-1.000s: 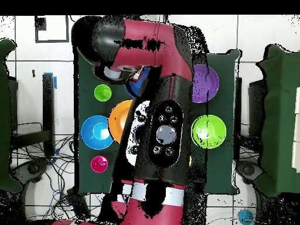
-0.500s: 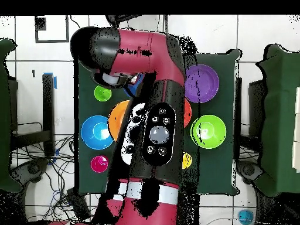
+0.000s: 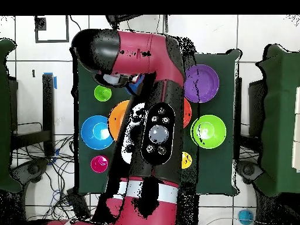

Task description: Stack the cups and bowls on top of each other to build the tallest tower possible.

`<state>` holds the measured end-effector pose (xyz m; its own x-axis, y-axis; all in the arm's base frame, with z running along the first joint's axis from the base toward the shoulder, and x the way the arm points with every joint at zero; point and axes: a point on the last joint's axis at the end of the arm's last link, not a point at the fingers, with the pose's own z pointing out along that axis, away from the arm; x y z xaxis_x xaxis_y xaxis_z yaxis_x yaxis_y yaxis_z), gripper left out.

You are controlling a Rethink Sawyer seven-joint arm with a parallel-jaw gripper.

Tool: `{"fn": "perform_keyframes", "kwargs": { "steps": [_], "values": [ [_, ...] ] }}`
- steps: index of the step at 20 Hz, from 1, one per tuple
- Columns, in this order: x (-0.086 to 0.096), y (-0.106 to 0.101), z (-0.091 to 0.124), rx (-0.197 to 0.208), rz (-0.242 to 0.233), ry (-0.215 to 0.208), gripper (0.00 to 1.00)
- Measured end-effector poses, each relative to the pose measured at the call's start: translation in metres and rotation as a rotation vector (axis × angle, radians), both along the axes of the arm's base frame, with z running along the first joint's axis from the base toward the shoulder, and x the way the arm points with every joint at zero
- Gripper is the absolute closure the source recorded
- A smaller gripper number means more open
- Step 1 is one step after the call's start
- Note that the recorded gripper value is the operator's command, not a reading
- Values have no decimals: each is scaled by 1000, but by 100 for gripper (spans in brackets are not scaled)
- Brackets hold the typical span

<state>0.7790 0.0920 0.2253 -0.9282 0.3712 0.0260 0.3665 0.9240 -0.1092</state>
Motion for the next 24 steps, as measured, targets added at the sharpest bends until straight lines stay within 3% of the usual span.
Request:
{"fn": "perform_keyframes", "kwargs": {
  "steps": [12, 24],
  "values": [
    [-2, -4, -23, -15, 3, -17, 100],
    [-19, -7, -46, -20, -3, 7, 100]
  ]
}}
